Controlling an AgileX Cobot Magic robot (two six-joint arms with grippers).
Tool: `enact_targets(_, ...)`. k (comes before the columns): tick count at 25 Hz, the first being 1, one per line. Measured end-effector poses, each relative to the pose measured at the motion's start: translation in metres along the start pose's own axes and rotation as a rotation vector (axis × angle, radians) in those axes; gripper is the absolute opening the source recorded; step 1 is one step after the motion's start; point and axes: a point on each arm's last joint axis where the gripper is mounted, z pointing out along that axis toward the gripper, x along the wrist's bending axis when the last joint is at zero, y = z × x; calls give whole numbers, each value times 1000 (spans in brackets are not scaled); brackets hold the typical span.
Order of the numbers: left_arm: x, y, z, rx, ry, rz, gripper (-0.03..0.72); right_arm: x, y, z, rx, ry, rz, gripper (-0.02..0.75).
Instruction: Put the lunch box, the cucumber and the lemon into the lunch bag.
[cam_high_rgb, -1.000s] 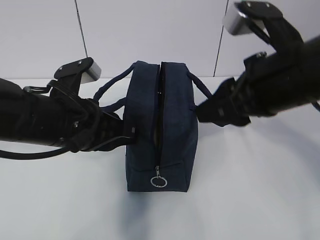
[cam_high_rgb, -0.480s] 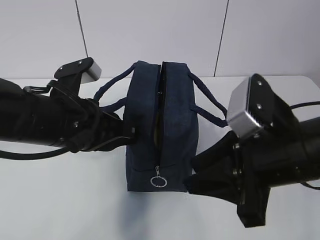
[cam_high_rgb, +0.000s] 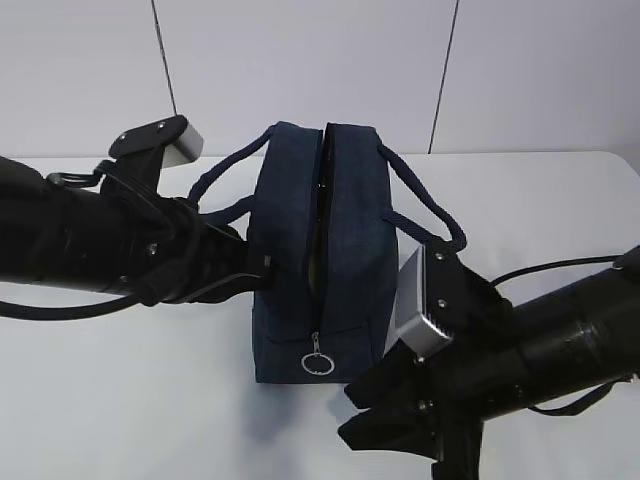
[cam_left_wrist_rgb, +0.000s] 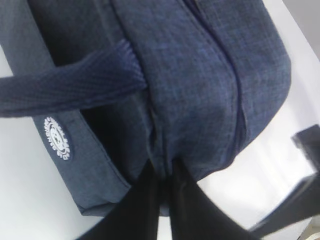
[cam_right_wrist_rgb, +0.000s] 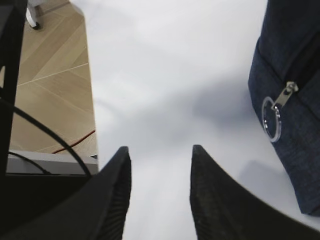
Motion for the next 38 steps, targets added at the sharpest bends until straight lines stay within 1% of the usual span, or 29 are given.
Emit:
enact_targets(4, 0, 0, 0, 1, -2, -1, 7, -9, -6, 11, -35, -21, 3, 284)
enact_targets(6, 0, 0, 0, 1, -2, -1, 7, -14, -7, 13, -57, -59, -8, 284)
enact_targets(9, 0, 0, 0, 2, -3, -1, 7, -22, -9, 15, -52, -139, -68, 284)
enact_targets(12, 0, 0, 0, 3, -5, -1, 7, -25, -10, 14, -37, -173, -124, 284)
enact_targets(16, 0, 0, 0, 3, -5, -1, 7, -28, -15, 19, -18, -167, -156, 284)
enact_targets(20, -1, 0, 0, 5, -8, -1, 7, -37, -23, 31, 8, -151, -144, 284)
enact_targets(24, -2, -1, 0, 11, -18, -1, 7, -45, -20, 35, 5, -157, -150, 284)
enact_targets(34, -3, -2, 0, 19, -29, -1, 6, -49, -15, 36, -6, -166, -175, 284)
enact_targets(38, -3, -2, 0, 24, -37, -1, 6, -47, -19, 42, -32, -117, -157, 284)
